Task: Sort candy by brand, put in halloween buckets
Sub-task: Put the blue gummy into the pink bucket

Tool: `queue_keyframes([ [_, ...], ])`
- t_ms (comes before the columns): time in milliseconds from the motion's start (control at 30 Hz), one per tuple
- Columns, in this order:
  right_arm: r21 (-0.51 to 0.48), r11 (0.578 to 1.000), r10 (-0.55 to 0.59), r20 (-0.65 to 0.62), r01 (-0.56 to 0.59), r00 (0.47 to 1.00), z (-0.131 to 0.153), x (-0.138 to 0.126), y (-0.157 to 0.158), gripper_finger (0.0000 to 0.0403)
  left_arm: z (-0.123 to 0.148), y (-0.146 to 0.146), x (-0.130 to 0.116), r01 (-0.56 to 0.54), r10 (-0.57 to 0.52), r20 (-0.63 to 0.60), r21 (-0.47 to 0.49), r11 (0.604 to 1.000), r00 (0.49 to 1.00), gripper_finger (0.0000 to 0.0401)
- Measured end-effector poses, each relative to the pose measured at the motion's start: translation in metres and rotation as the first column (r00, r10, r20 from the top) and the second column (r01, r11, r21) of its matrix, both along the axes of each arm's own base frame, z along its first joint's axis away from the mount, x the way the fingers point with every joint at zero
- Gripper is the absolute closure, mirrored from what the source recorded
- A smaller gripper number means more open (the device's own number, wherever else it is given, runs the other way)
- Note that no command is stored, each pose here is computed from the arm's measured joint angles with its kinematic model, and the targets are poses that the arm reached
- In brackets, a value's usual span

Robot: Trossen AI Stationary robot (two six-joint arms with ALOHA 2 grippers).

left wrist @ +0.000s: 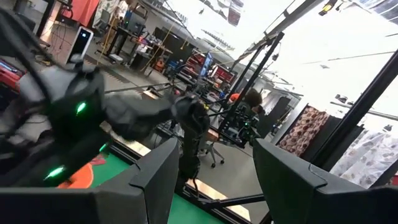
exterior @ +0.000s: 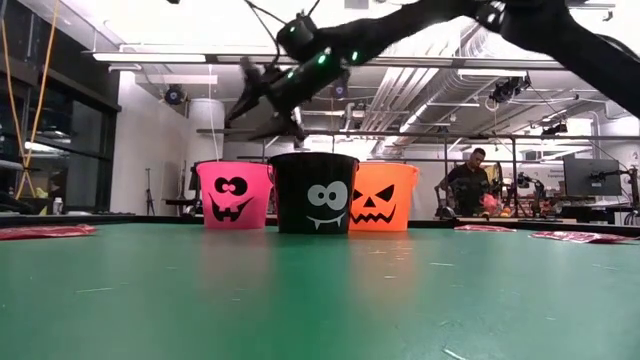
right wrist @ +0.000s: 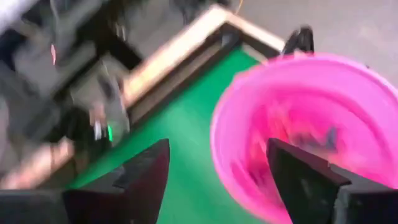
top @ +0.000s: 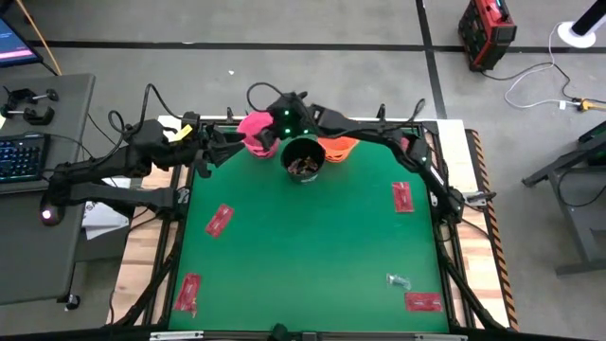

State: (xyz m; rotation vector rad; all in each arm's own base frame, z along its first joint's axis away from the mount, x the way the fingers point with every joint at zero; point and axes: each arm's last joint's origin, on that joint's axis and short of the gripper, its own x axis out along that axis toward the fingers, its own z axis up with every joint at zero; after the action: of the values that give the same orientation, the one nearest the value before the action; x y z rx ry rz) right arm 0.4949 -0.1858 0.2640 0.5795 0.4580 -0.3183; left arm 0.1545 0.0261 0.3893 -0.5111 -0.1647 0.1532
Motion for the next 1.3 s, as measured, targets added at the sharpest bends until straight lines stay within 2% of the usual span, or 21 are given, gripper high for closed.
queue_keyframes([
  [100,-0.063,0.991,0.106,-0.165,-0.118,0.981,0.021,-0.020,0.020,0.0136,0.000,0.000,0.000,0.000,0.000,-0.003,0.001,1.000,1.000,0.0204],
  [167,-0.096,0.972,0.179,-0.293,-0.215,0.939,0.033,-0.034,0.044,0.0138,-0.001,0.000,0.001,0.001,-0.001,-0.009,0.000,1.000,1.000,0.0204],
  [267,-0.093,0.938,0.256,-0.468,-0.335,0.846,0.041,-0.058,0.086,0.0144,-0.002,0.000,0.002,0.001,-0.001,-0.022,-0.002,1.000,1.000,0.0204],
  [400,-0.030,0.901,0.327,-0.607,-0.432,0.724,0.025,-0.096,0.147,0.0153,-0.005,0.000,0.007,0.005,-0.005,-0.043,-0.006,1.000,0.999,0.0204],
  [533,0.085,0.917,0.349,-0.642,-0.389,0.683,0.000,-0.160,0.207,0.0159,-0.010,-0.001,0.015,0.020,-0.021,-0.075,-0.011,1.000,0.997,0.0204],
  [700,0.290,0.929,0.365,-0.614,-0.230,0.699,-0.030,-0.242,0.280,0.0160,-0.019,-0.002,0.032,0.031,-0.033,-0.132,-0.019,0.999,0.991,0.0204],
  [767,0.350,0.921,0.366,-0.624,-0.173,0.690,-0.037,-0.267,0.306,0.0161,-0.024,-0.001,0.040,0.030,-0.033,-0.158,-0.024,0.999,0.987,0.0204],
  [833,0.373,0.918,0.365,-0.661,-0.135,0.656,-0.044,-0.287,0.329,0.0161,-0.028,0.000,0.049,0.030,-0.034,-0.171,-0.026,0.999,0.985,0.0204],
  [1000,0.323,0.940,0.322,-0.741,-0.109,0.590,-0.063,-0.303,0.362,0.0161,-0.033,0.002,0.066,0.029,-0.034,-0.154,-0.036,0.999,0.988,0.0204],
  [1300,0.241,0.959,0.284,-0.847,-0.152,0.449,-0.110,-0.295,0.377,0.0161,-0.032,0.002,0.073,0.048,-0.055,-0.100,-0.071,0.996,0.994,0.0204],
])
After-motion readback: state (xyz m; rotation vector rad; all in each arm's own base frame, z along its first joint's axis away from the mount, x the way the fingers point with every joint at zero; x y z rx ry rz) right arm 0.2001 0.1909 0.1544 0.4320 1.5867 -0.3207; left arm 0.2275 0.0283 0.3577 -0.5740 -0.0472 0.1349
